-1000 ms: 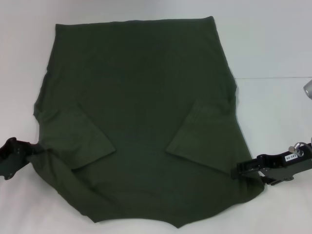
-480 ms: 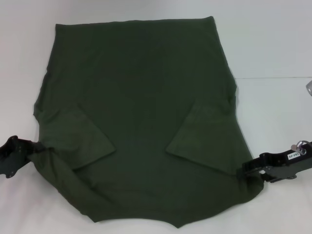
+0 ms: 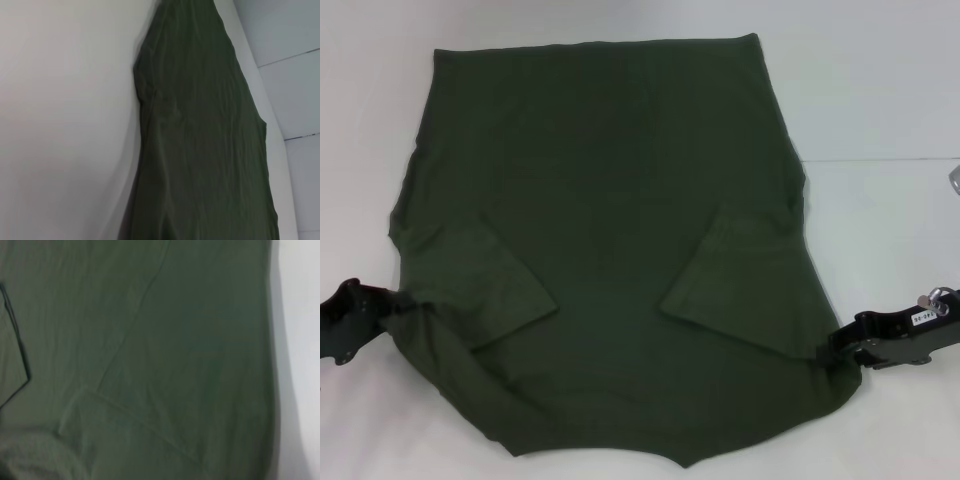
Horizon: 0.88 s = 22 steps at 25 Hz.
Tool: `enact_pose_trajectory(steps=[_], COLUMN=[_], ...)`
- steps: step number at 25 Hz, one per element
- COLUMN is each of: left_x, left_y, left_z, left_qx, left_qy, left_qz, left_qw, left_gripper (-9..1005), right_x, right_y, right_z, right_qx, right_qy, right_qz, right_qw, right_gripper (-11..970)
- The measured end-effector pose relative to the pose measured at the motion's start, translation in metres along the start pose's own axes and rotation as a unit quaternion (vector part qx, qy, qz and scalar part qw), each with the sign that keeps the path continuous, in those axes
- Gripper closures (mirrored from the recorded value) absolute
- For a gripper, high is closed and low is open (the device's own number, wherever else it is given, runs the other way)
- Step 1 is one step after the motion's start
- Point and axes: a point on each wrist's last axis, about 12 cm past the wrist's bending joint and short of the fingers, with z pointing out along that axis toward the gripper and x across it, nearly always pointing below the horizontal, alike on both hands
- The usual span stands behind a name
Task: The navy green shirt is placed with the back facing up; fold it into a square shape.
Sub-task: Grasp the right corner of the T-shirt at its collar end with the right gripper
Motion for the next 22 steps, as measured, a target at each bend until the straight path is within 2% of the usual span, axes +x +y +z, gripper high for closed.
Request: enact_pose_trajectory(steps=[3, 14, 22], left_x=[-0.0002, 0.0, -0.0003], left_y=[-0.0001, -0.0001, -0.0006], left_z=[0.0003, 0.0005, 0.0008], left_qx=[-0.001, -0.001, 0.0], left_qy=[0.0, 0.001, 0.001], left_qz=[0.0, 0.001, 0.002], left_qw=[1.0, 1.0, 1.0], left_gripper=[981, 982, 981], right_x=[0.0001, 0.0011, 0.0006], right_y=[0.0, -0.0023, -0.0031], right_z=[0.0005, 0.003, 0.0034], right_qx=[0.001, 0.014, 0.018], right_qy=[0.0, 0.001, -0.002], right_qz=[0.0, -0.006, -0.016], right_qw=[1.0, 1.0, 1.0], right_gripper=[566, 622, 754])
